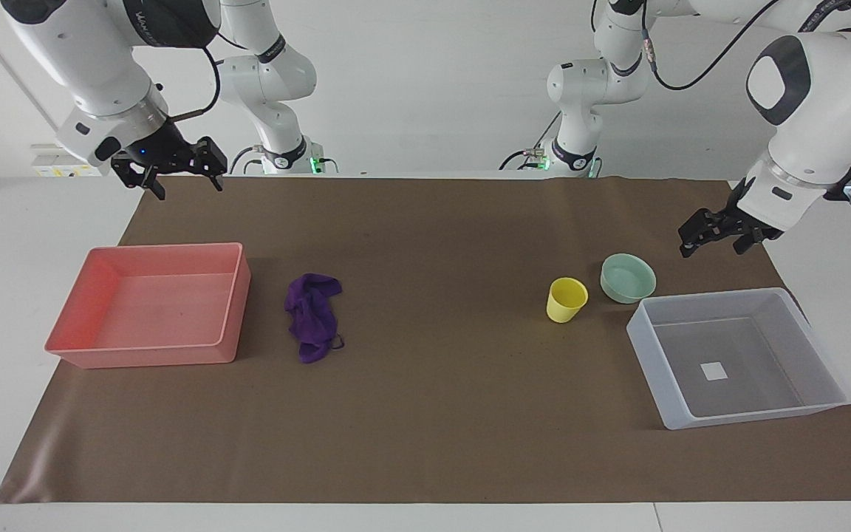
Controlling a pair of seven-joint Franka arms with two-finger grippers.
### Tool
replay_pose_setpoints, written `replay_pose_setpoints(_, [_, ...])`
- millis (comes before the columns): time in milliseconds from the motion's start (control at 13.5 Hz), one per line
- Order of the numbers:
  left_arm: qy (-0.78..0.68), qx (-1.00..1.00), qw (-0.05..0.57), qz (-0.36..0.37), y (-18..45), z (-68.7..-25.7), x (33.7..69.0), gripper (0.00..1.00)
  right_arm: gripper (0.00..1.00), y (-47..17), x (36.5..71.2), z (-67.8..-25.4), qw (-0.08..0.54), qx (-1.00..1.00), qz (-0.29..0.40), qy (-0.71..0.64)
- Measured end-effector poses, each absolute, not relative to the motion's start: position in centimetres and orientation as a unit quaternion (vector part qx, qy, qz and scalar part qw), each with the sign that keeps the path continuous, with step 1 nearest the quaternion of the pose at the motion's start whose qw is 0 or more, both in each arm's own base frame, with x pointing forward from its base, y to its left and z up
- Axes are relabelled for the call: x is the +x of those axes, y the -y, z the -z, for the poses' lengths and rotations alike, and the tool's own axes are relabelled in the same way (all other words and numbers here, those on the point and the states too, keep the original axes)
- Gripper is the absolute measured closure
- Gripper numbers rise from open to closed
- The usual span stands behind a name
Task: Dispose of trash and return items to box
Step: 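Reach the left gripper to the green cup while the right gripper reaches the cloth, then grasp the green cup with the left gripper while the right gripper grasps the cloth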
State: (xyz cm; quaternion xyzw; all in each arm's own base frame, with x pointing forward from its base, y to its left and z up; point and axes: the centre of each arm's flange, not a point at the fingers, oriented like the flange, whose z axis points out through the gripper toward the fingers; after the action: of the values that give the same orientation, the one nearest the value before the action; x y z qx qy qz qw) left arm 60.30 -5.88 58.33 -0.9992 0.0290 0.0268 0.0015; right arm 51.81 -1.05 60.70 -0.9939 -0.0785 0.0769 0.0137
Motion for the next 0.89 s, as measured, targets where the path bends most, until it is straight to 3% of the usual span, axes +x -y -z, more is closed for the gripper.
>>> replay_pose_setpoints(370, [-0.029,-0.999,0.002,-0.026,5.7,-58.4,60.3,0.0,0.0,1.0,52.1,-59.7,0.013,-0.995,-0.065,0.079])
replay_pose_setpoints(593, [-0.026,-0.999,0.003,-0.027,5.4,-57.1,60.3,0.0,0.0,-1.3,53.0,-55.8,0.022,-0.994,-0.042,0.096])
replay_pose_setpoints(741, [-0.031,-0.999,0.005,-0.016,4.2,-52.2,58.9,0.0,0.0,-4.4,54.4,-52.0,0.033,-0.992,-0.035,0.116])
replay_pose_setpoints(889, [-0.036,-0.999,0.006,-0.018,2.5,-46.2,55.4,0.0,0.0,-7.8,56.3,-47.6,0.033,-0.99,-0.024,0.138])
